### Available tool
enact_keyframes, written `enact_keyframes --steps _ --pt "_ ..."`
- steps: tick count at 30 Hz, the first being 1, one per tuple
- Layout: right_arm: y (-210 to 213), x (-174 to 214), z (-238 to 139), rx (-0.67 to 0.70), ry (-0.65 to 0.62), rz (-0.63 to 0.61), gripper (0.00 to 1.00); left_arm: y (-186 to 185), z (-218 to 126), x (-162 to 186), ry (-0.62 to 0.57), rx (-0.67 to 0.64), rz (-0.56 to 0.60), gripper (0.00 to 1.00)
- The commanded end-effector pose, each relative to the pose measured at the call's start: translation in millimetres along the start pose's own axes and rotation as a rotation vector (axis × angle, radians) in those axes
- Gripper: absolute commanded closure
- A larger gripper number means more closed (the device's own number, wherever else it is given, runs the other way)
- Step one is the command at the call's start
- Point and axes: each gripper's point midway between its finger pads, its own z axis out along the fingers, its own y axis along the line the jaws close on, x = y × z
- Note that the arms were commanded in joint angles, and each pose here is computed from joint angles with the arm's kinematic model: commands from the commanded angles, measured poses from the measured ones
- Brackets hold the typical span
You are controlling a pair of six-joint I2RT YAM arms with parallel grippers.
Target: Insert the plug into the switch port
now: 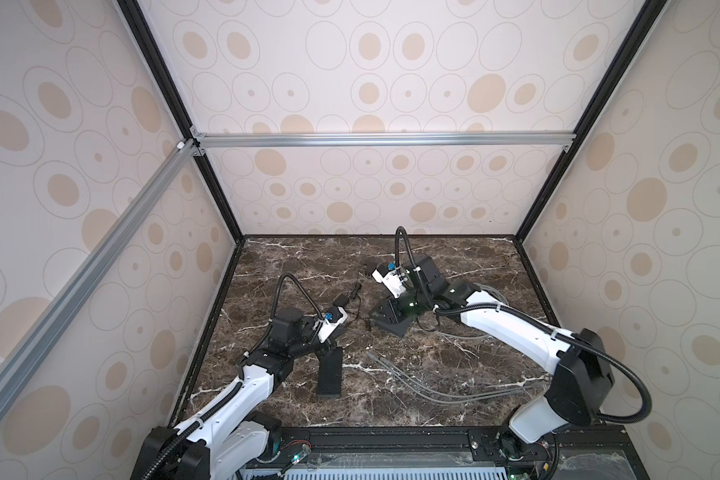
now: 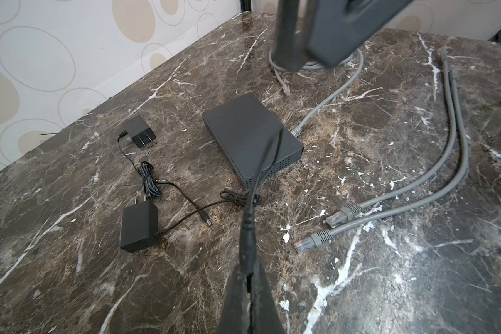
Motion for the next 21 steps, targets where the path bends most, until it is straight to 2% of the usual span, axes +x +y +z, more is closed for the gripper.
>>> enact_keyframes --steps 1,4,6,9,11,13,15,18,21 --pt "-1 6 -17 0.128 0.037 -0.367 0.61 1 -3 -15 -0.022 0.003 0.056 1.00" --pt "8 19 -10 0.099 0.059 -0.635 0.63 2 -5 -18 -0.014 0.006 0.063 1.00" --pt "18 35 -5 0.048 0.040 -0.913 0.67 0 -5 -20 -0.010 0.023 0.055 1.00" --pt "27 48 -1 0.009 -0.078 -1.176 0.64 -2 -2 -28 -0.002 0.074 -0.029 1.00" --pt "30 49 -2 0.010 -0.123 -1.252 0.60 -6 4 -34 0.016 0.139 -0.138 1.00" --pt "32 48 -6 -0.005 -0.087 -1.279 0.60 -6 14 -30 0.070 0.181 -0.290 1.00" --pt "31 47 -8 -0.015 -0.027 -1.297 0.61 -9 25 -17 0.175 0.229 -0.459 1.00" --pt "26 44 -8 0.005 0.011 -1.331 0.62 -34 31 -8 0.248 0.412 -0.549 1.00" --pt "18 41 -4 0.047 0.029 -1.348 0.62 -45 28 -11 0.241 0.470 -0.544 1.00"
